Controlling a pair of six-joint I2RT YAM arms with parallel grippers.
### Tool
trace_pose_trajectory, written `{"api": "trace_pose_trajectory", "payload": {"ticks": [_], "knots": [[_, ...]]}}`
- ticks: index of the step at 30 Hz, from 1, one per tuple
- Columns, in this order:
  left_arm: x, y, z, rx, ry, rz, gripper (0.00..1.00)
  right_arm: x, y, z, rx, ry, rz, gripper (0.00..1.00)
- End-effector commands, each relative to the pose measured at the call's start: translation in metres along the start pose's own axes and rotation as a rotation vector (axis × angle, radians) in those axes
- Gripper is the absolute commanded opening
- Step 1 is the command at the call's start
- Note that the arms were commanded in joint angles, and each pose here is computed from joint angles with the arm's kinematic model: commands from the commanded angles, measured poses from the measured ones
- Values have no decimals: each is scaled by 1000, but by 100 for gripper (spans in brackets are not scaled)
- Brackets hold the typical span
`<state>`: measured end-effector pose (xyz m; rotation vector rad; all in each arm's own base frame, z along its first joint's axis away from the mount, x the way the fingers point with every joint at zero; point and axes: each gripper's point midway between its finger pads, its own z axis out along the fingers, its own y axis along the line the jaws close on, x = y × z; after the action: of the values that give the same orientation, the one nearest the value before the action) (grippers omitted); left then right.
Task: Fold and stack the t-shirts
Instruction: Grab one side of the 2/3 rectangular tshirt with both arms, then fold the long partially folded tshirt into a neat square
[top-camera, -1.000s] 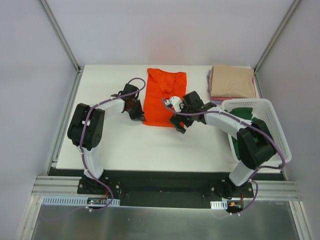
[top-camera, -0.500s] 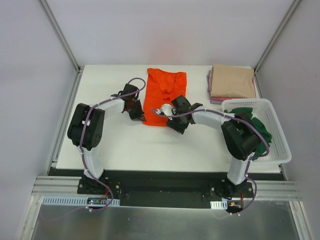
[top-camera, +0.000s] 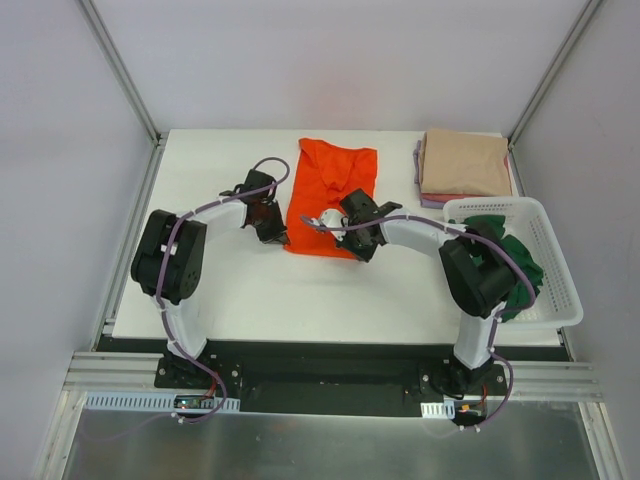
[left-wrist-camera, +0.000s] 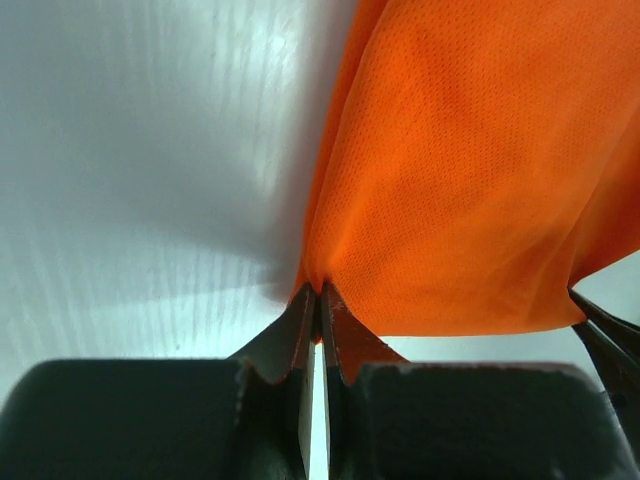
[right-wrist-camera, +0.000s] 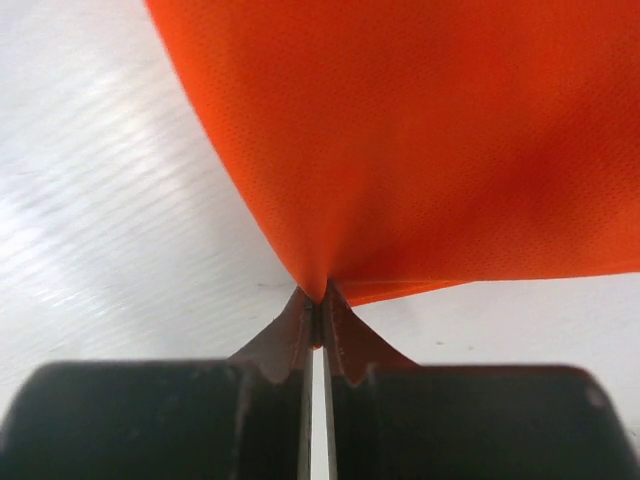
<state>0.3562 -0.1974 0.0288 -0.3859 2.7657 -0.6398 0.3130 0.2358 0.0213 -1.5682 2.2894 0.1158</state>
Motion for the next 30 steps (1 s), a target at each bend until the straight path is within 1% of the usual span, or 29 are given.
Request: {"api": "trace_pose_trajectory", "payload": {"ticks": [1,5,7,9,11,13,18,21,25,28,30], "knots": [[2,3,-38,3,-77,-10,0,-15,55,-40,-173,-81,21,1],[22,26,-66,-40,-155,-32,0,-31,123,-74,-371,-185,69,1],[39,37,-80,-47,-170,-46,0,-40,157,-95,-479,-243,94,0],[53,46,-95,-50,-194,-60,0,-53,179,-116,-587,-296,194,0],[63,57,-115,-74,-235,-72,0,-62,201,-140,-725,-350,248,0],[71,62,-136,-66,-289,-72,0,-69,227,-161,-861,-403,237,0],[84,60,-177,5,-379,-41,0,-80,271,-199,-1022,-438,165,1],[85,53,-197,48,-425,-25,0,-81,277,-211,-1063,-461,177,0],[77,34,-217,109,-457,7,0,-78,271,-209,-1008,-479,210,0],[65,23,-223,113,-467,13,0,-75,260,-203,-966,-485,258,0],[59,14,-220,126,-449,23,0,-69,251,-197,-941,-481,305,0]]}}
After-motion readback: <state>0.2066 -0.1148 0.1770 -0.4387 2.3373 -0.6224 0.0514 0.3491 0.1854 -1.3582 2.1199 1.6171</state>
